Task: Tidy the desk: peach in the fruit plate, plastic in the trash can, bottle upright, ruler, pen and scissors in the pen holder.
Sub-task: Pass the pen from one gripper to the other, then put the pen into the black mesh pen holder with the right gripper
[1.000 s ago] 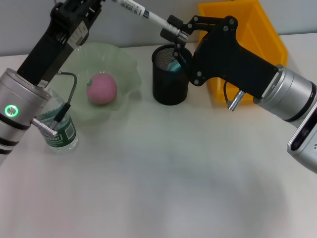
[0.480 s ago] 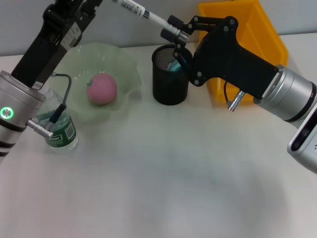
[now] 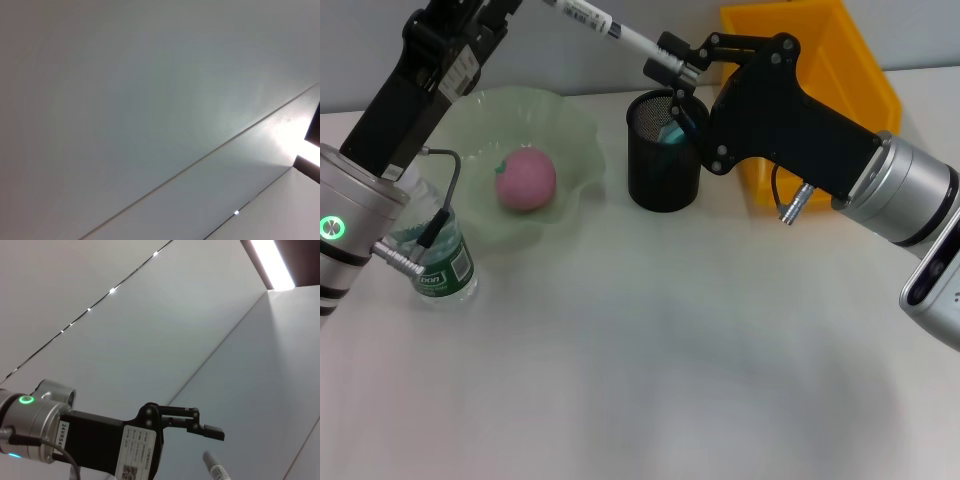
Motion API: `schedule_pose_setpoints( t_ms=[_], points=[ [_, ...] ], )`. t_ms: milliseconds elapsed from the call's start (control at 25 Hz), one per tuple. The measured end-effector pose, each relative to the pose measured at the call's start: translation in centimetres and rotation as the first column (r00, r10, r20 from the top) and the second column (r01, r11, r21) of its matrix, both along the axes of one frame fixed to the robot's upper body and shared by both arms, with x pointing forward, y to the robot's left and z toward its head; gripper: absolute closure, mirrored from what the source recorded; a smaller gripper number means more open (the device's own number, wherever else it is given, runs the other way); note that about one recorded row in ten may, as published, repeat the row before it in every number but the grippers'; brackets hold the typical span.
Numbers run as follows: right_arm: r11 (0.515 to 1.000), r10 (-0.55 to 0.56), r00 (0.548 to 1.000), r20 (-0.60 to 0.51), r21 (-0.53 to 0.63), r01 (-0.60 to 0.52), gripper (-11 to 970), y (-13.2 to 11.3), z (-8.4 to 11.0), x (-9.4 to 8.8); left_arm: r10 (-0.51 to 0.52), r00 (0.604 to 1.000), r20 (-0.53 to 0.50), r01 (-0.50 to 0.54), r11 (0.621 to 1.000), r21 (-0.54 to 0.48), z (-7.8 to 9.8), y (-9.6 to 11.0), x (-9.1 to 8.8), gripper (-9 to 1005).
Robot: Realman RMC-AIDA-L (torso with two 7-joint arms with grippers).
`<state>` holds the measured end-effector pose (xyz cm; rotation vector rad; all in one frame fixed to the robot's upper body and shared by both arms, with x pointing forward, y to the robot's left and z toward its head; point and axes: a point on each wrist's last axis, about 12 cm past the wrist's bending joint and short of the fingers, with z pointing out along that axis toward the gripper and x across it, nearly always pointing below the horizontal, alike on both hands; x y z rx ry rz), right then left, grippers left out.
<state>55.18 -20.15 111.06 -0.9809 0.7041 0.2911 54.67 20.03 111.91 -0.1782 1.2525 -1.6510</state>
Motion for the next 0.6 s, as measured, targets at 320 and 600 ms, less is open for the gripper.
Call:
schedule_pose_setpoints(
  t_ms=[320, 600],
  points=[
    [0.999, 0.012, 0.999, -0.036, 0.033, -0.011, 811, -0.1, -0.6, -0.8, 0.025, 1.000, -0.004, -0.025, 1.000, 0.003, -0.2, 0.5, 0.2, 200],
    [0.984, 0.006, 0.994, -0.106, 0.180, 0.014, 809, -1.4, -1.4, -3.0, 0.077, 0.992, 0.099, -0.083, 0.995, 0.059, -0.3, 1.3, 0.0, 203]
  ],
)
